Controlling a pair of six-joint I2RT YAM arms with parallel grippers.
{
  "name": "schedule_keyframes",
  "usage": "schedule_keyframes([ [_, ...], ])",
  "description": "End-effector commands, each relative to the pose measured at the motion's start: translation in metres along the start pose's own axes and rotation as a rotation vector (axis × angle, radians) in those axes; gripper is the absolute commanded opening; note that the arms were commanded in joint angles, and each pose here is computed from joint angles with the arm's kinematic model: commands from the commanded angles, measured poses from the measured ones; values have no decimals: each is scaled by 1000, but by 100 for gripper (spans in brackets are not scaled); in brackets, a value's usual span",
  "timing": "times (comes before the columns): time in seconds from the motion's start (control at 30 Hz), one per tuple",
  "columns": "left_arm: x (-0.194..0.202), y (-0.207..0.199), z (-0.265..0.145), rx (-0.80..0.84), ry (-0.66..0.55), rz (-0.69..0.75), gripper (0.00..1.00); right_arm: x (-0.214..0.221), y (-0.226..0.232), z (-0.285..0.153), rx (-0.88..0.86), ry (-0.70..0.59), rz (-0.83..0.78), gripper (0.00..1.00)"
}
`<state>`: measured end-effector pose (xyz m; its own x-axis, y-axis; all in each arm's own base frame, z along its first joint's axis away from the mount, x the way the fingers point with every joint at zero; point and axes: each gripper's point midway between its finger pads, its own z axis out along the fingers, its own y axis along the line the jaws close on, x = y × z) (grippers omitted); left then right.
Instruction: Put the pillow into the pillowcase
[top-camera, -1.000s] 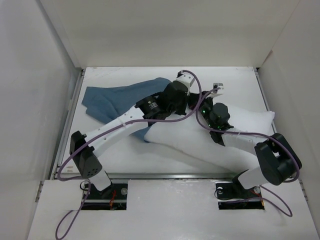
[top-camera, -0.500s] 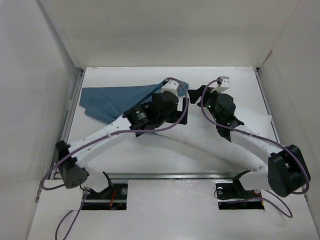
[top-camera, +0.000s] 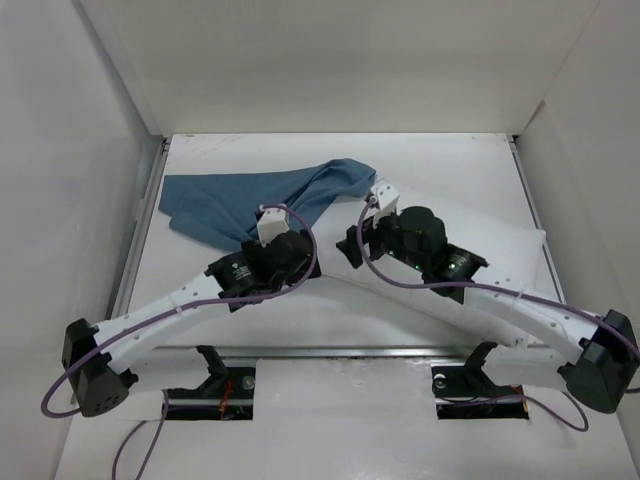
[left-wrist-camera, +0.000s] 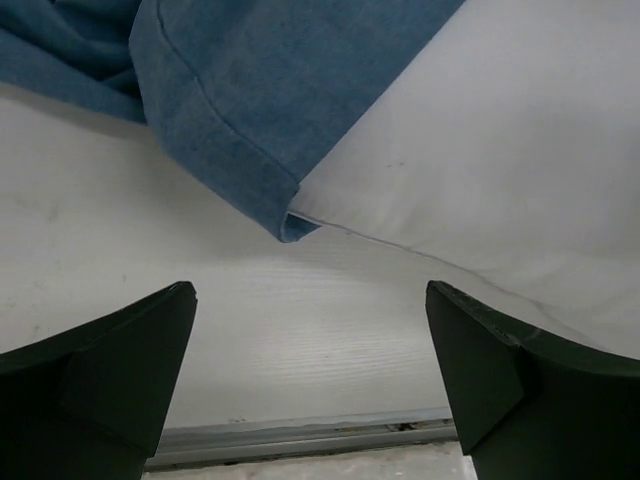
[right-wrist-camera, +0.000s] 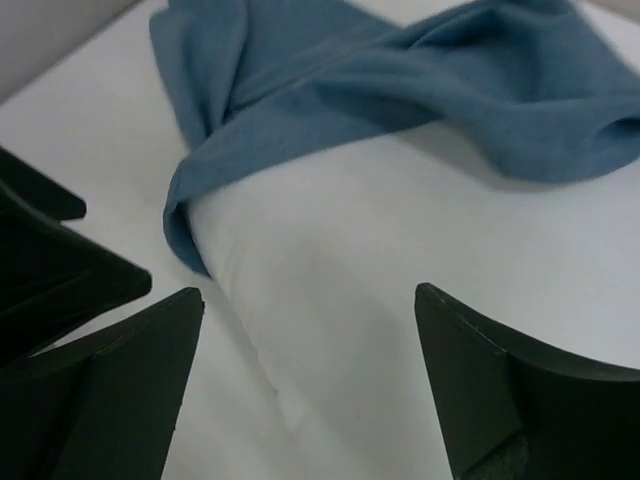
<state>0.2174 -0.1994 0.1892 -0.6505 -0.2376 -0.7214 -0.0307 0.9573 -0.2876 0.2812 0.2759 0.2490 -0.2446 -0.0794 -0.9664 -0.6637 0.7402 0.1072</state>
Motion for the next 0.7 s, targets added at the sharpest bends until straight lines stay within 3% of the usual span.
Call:
schedule_keyframes([
  [0.0, 13, 10, 19, -54, 1, -16, 100, 14, 4, 6, -9, 85, -87, 93],
  [0.03, 14, 13, 24, -79, 2, -11, 100, 21, 8, 14, -7, 112, -93, 93],
  [0.07, 17, 17, 28, -104, 9, -6, 100, 27, 11, 18, -10, 138, -120, 100],
  [0.27, 8, 44, 52, -291, -1, -25, 87, 39, 23, 41, -2, 204, -203, 100],
  [0.4, 7, 48, 74, -251, 16, -33, 80, 37, 21, 45, 11, 192, -212, 100],
  [0.57, 5, 29, 93, -151, 29, 1, 47, 53, 16, 62, 38, 198, -228, 100],
  [0.67, -2, 17, 99, -129, 24, 21, 4, 69, 11, 84, 72, 199, -232, 99],
])
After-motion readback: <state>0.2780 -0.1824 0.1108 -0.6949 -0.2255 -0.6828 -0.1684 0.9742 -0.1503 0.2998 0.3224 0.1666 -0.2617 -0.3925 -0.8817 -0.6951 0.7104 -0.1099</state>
